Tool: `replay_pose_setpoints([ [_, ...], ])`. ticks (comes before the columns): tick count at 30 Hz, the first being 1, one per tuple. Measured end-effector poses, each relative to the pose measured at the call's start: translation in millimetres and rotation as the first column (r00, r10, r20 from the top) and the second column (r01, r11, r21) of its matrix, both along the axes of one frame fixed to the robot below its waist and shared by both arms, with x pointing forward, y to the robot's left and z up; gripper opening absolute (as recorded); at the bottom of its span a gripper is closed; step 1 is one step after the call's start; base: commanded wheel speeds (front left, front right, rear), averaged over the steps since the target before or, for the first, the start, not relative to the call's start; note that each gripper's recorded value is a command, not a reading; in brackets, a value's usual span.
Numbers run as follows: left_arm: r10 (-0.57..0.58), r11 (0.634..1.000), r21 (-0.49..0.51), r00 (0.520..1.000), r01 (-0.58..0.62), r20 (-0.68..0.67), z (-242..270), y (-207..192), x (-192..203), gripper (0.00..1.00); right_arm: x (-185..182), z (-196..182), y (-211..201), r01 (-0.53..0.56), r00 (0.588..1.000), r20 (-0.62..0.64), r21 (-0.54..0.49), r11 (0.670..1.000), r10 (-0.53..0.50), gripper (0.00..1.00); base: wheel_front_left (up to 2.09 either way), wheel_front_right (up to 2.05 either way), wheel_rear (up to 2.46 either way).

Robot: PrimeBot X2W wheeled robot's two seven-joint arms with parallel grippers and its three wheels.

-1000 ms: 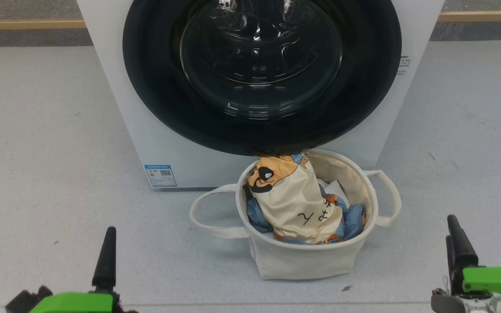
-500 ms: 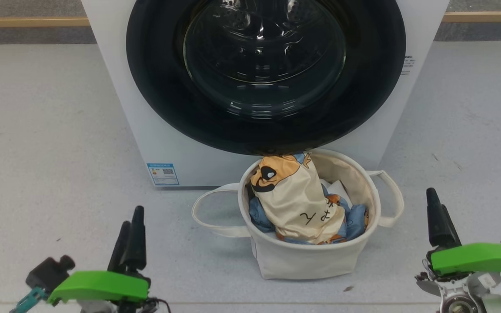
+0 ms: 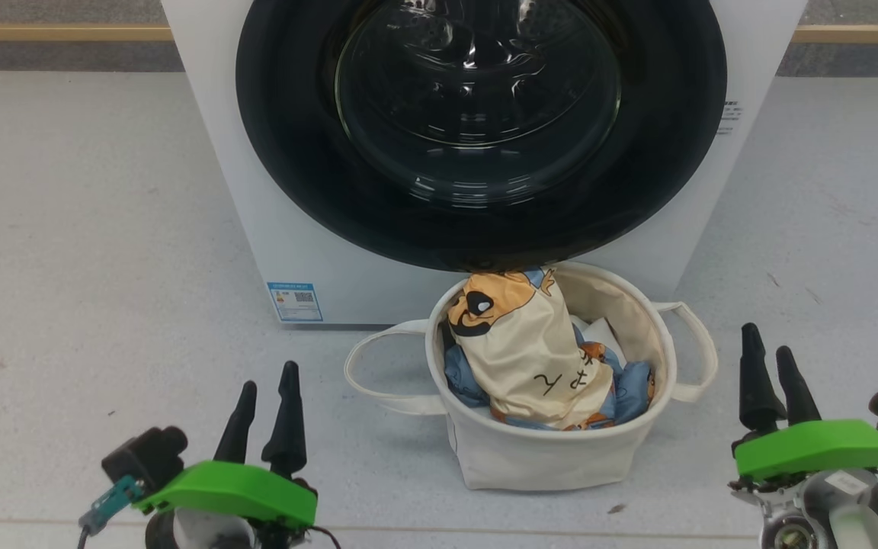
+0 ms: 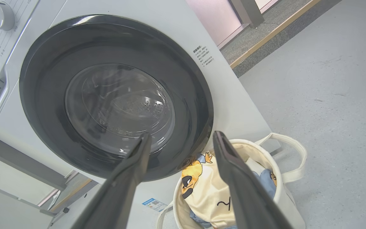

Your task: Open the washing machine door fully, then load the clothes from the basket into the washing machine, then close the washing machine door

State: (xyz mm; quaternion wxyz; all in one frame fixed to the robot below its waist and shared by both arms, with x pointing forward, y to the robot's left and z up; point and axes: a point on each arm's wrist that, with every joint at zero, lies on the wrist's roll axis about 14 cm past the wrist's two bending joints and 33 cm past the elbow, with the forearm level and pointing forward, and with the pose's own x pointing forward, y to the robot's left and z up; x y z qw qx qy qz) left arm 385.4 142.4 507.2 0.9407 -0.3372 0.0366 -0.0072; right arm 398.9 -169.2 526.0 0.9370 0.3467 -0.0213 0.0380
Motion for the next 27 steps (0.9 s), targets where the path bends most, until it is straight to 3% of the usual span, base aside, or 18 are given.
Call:
replay_pose_setpoints([
  [11,-0.019,0.989,0.15,1.0,0.015,0.023,4,-11,6,1.0,4,9,11,-0.019,0.999,0.044,-0.139,0.99,0.026,1.0,0.0,0.0,0.0],
  [18,0.018,0.961,0.276,0.999,-0.006,-0.04,-17,-6,5,1.0,3,12,17,-0.023,0.997,0.066,-0.21,0.977,0.038,1.0,0.0,0.0,0.0],
  [27,-0.03,0.921,0.389,1.0,0.027,0.003,-11,-21,13,1.0,4,11,23,-0.025,0.995,0.082,-0.312,0.95,0.053,1.0,0.0,0.0,0.0],
])
